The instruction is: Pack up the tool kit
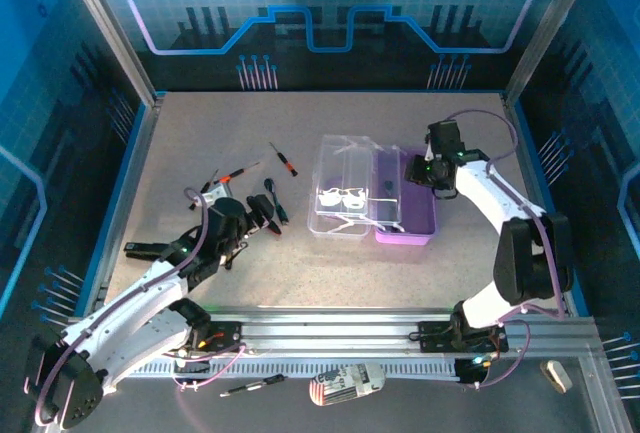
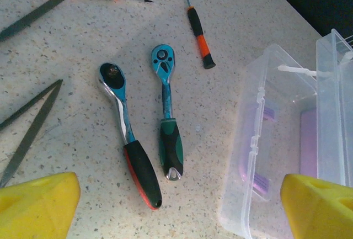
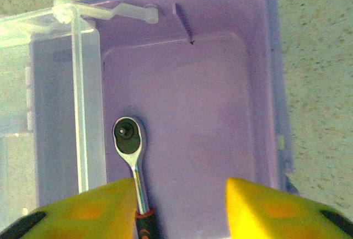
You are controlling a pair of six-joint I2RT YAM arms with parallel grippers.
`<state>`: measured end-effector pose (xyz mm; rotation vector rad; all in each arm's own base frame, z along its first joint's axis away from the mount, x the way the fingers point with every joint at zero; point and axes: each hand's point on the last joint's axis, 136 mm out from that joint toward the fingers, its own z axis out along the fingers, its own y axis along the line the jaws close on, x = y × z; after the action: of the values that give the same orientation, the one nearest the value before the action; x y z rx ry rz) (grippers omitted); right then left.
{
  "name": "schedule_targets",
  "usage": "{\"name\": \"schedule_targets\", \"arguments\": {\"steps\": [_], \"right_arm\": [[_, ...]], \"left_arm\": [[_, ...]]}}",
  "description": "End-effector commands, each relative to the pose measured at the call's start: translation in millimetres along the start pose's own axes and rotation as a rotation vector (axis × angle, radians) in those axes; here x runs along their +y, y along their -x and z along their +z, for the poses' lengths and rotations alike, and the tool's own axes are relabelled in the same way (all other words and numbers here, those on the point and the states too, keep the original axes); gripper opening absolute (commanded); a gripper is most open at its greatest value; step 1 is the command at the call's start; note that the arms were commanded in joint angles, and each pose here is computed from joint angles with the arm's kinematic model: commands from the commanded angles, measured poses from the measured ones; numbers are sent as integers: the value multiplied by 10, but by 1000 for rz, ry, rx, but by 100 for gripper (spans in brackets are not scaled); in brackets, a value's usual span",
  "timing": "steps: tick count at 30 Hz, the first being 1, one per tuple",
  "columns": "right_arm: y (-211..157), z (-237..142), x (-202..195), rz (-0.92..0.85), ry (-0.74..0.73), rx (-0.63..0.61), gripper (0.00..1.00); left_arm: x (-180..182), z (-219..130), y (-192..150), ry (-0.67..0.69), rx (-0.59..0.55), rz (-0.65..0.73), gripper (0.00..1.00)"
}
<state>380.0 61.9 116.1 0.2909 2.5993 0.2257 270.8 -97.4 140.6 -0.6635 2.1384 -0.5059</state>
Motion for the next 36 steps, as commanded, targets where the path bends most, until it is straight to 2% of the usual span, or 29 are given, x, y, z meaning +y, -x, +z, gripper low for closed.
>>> {"name": "schedule_targets", "arguments": {"steps": [1,4,7,10,12,16,22,25,27,30,34,36], "right_arm": [[44,-236,-36,16,8,-60,61],[100,-458,85,28,81,-131,70],[91,-596,257,74,214,-189,70],[-33,-565,576,100,435,-186,67],[-106,-546,634,65,423,-166,65],[-195,-606,776,-48,396,-192,67],[-300,-655,893,-138,400,-279,71],[-318,-653,832,-89,407,-287,83],[-331,-684,892,-100,466,-245,85],[-335,-666,909,-78,464,-180,84],[-386,-629,975,-71,494,-119,71],[-407,-634,1004,-67,509,-103,64]], "left_arm": [[4,-40,100,-10,-7,-18,97],[41,-33,172,-1,-10,-28,99],[140,-7,223,59,-1,-40,99],[224,46,209,171,73,-8,99],[227,117,178,223,129,29,99],[284,251,139,322,184,21,99],[179,478,80,348,253,8,99],[65,580,70,328,294,36,99],[-10,646,57,315,326,61,99],[-23,759,30,331,348,71,99],[97,839,2,421,361,64,98],[164,858,-13,444,356,68,92]]}}
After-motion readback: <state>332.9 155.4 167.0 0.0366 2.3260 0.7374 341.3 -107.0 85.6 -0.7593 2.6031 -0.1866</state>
